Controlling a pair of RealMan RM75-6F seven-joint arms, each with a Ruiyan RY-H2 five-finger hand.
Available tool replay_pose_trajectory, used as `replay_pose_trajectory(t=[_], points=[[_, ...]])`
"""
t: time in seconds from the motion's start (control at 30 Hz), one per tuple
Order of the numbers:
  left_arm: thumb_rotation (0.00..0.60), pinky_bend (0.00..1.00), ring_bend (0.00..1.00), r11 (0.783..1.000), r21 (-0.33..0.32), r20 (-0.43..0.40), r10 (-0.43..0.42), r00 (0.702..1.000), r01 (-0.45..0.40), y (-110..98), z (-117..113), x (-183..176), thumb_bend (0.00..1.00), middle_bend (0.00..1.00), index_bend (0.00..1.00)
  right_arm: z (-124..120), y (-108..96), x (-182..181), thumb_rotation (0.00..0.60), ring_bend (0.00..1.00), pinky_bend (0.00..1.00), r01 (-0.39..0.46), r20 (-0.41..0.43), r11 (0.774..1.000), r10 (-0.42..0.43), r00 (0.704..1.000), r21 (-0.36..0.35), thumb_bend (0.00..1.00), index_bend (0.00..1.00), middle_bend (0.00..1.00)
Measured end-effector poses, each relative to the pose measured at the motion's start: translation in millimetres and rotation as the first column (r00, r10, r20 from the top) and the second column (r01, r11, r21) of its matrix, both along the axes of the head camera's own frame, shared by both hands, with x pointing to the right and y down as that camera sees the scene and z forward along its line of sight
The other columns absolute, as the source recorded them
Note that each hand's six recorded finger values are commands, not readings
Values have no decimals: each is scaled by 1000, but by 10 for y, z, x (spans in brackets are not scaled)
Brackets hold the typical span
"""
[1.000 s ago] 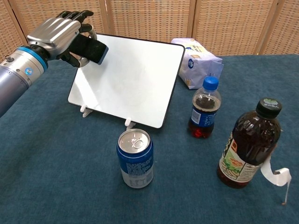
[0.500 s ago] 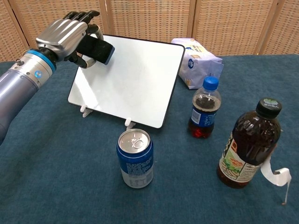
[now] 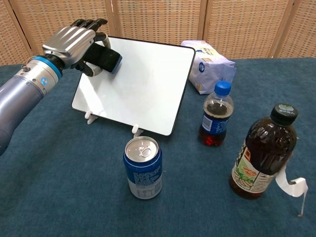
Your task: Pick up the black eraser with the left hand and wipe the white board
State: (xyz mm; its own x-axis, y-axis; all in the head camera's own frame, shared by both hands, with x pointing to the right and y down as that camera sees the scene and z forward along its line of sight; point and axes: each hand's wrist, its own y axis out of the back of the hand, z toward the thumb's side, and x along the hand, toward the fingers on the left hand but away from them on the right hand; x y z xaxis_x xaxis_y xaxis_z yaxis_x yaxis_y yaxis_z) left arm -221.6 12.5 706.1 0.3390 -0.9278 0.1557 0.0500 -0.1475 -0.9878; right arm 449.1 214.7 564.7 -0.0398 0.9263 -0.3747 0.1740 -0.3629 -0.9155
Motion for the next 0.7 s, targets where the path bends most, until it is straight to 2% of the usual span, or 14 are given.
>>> replay_pose_trajectory(t=[0.7], points=[[600, 0, 0, 1000, -15, 33, 14, 999, -14, -3, 72, 54, 364, 0, 497, -21, -6, 9, 600, 0, 0, -3, 11, 1000, 3, 1000, 7, 0, 70, 0]])
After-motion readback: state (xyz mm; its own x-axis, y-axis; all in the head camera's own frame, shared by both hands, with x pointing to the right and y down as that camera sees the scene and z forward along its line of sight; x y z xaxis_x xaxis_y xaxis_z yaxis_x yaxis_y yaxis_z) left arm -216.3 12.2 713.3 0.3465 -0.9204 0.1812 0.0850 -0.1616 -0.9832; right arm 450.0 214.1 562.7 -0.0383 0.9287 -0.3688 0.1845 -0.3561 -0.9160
